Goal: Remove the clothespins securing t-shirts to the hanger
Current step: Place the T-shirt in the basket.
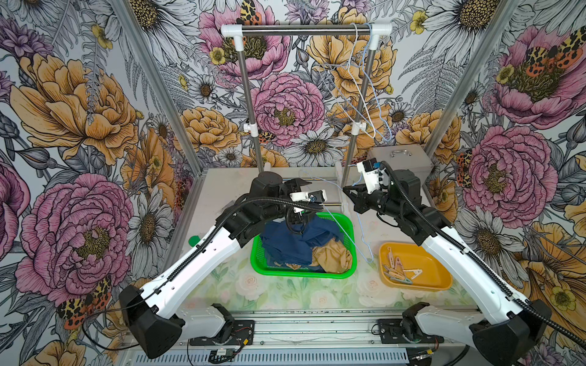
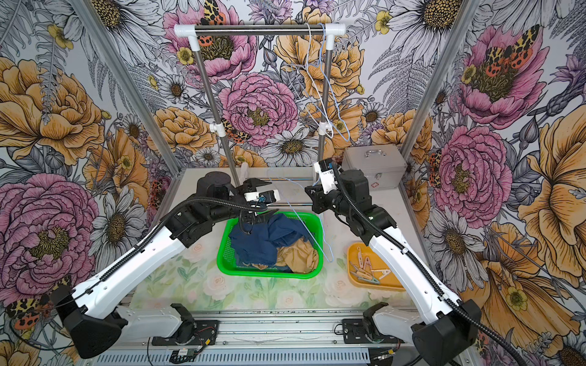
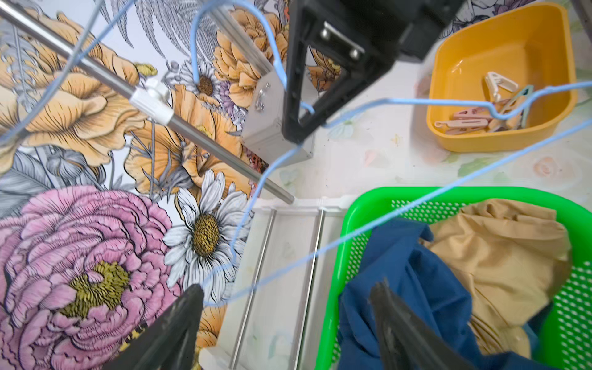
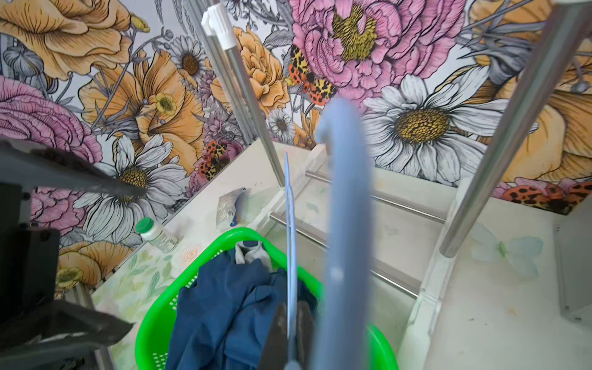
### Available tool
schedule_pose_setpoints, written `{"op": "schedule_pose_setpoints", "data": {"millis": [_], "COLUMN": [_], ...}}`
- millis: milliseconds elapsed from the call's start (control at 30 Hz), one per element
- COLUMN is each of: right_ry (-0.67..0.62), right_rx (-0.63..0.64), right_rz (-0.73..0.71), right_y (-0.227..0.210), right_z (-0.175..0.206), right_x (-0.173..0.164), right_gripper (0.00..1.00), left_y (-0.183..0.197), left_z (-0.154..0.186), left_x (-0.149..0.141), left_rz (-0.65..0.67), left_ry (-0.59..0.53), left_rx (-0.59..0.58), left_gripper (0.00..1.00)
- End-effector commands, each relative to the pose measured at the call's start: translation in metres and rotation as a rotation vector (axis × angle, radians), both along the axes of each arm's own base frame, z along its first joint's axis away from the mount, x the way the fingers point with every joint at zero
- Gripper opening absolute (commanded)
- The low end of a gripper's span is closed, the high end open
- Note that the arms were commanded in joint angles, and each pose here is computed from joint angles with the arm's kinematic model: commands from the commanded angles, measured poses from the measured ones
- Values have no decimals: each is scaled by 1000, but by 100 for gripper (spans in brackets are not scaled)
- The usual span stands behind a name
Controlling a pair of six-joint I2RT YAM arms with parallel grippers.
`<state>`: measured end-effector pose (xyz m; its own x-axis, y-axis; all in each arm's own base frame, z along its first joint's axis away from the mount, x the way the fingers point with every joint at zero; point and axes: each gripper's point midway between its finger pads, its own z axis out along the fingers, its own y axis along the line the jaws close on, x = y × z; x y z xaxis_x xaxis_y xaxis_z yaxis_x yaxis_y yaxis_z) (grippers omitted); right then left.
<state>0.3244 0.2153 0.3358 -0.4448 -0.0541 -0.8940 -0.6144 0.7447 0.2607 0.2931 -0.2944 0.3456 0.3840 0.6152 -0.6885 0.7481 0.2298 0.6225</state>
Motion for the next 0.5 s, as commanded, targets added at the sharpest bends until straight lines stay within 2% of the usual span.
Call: {"op": "schedule_pose_setpoints", "data": {"millis": [0, 67, 233, 467], "right_ry": [41, 59, 62, 69], "right_rx": [-48, -57, -49, -52], "right_rz": [-45, -45, -32, 2], "right_y": [-2, 2, 9, 16], "right_z": [4, 4, 7, 9], "right_x": [-4, -6, -10, -17], "right_gripper": [0, 0, 0, 0], "left_y": [-25, -33, -41, -35], "left_z": [23, 18, 3, 3], "left_x": [3, 5, 14, 22], "left_rz": [-147, -170, -166, -156], "left_ry": [-115, -107, -122, -126], "left_rx": [-53, -45, 9, 12], "left_gripper": [73, 60, 45, 44]}}
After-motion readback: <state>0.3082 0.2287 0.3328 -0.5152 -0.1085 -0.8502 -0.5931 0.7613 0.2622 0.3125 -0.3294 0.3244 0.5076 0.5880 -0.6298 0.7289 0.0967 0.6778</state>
